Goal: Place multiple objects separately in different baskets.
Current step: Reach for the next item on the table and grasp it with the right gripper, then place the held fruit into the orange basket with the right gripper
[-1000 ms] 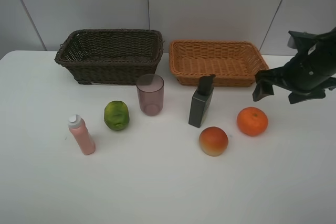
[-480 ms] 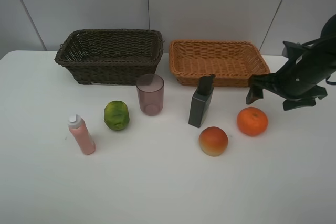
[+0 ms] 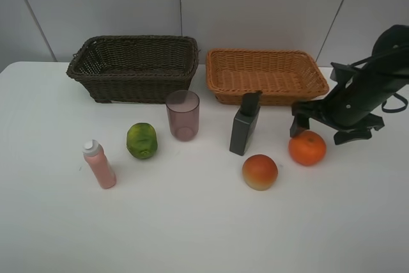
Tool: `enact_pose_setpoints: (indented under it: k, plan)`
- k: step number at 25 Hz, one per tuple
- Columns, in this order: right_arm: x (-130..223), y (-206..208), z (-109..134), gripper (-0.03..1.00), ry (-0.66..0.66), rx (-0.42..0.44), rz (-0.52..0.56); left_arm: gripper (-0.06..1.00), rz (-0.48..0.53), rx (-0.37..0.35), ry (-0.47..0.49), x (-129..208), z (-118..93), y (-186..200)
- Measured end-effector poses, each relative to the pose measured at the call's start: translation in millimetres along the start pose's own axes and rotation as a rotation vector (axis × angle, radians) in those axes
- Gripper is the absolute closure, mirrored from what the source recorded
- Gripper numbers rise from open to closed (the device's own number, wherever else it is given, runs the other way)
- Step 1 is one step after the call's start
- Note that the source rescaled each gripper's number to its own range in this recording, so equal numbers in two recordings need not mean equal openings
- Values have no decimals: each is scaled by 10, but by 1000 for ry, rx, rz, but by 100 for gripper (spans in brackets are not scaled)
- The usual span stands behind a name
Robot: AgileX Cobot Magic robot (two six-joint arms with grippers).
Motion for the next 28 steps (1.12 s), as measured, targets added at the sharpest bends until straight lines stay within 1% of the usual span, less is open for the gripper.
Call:
enact_pose_setpoints:
  k: [3, 9, 14, 16, 17, 19, 23, 28]
  plan:
    - [47, -87, 30, 2, 13, 6, 28, -2, 0, 0, 0, 0, 0, 0]
    - [101, -242, 9, 2, 13, 22, 70, -2, 0, 0, 0, 0, 0, 0]
    - [86, -260, 12, 3, 13, 19, 61, -2, 0, 0, 0, 0, 0, 0]
    - [70, -267, 17, 10, 13, 16, 50, -2, 0, 0, 0, 0, 0, 0]
    - [63, -267, 19, 17, 13, 15, 46, -2, 0, 0, 0, 0, 0, 0]
    - [57, -268, 20, 38, 13, 14, 42, -2, 0, 0, 0, 0, 0, 0]
    - [52, -268, 25, 38, 13, 13, 38, -2, 0, 0, 0, 0, 0, 0]
    - [1, -269, 42, 38, 10, 1, 4, -2, 0, 0, 0, 0, 0, 0]
Point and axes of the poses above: a point on each arm's last joint axis where the gripper is mounted, y pointing back along that axis away from the gripper, z along the wrist's bending axis when the last joint is at zero, x = y × z, the point moved 6 cm from there along -y, pointing out along that axis toward the gripper, and after that the axes turned 5 degrees about -y, right-handed, at the moved point
